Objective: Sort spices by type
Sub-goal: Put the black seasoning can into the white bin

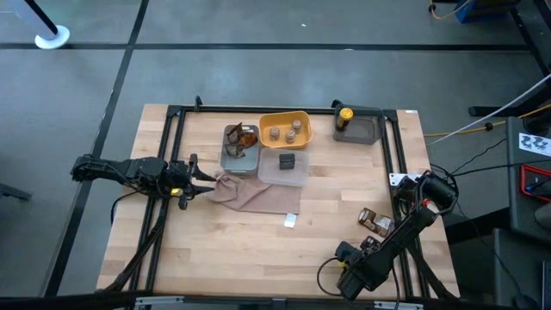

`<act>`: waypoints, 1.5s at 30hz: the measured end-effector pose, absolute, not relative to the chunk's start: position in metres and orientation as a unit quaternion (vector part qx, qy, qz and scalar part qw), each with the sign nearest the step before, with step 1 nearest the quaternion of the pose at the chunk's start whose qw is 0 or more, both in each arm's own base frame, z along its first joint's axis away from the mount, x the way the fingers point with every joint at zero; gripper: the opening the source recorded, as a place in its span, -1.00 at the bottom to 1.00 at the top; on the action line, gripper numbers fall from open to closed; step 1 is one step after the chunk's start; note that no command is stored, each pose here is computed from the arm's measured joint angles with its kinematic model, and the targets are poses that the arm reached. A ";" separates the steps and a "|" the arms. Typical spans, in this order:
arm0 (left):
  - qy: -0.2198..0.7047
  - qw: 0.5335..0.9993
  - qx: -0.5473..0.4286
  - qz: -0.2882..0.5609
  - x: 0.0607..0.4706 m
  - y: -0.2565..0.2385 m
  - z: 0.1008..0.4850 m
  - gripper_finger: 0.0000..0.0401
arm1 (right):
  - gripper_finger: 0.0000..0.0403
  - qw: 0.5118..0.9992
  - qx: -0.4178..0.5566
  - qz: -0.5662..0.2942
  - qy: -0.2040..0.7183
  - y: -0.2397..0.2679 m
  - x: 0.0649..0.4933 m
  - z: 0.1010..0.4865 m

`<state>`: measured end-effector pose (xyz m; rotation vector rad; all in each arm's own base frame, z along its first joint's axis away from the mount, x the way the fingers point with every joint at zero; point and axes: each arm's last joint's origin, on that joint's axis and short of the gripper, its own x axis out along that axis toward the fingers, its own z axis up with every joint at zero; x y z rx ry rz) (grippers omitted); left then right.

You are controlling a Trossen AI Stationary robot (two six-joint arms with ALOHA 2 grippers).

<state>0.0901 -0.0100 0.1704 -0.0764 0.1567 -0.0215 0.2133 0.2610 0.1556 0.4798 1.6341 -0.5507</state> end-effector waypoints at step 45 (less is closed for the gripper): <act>0.079 0.996 -0.038 -0.011 0.090 -0.010 0.170 -0.35 | 0.33 0.665 0.236 -0.223 0.672 0.264 0.218 0.145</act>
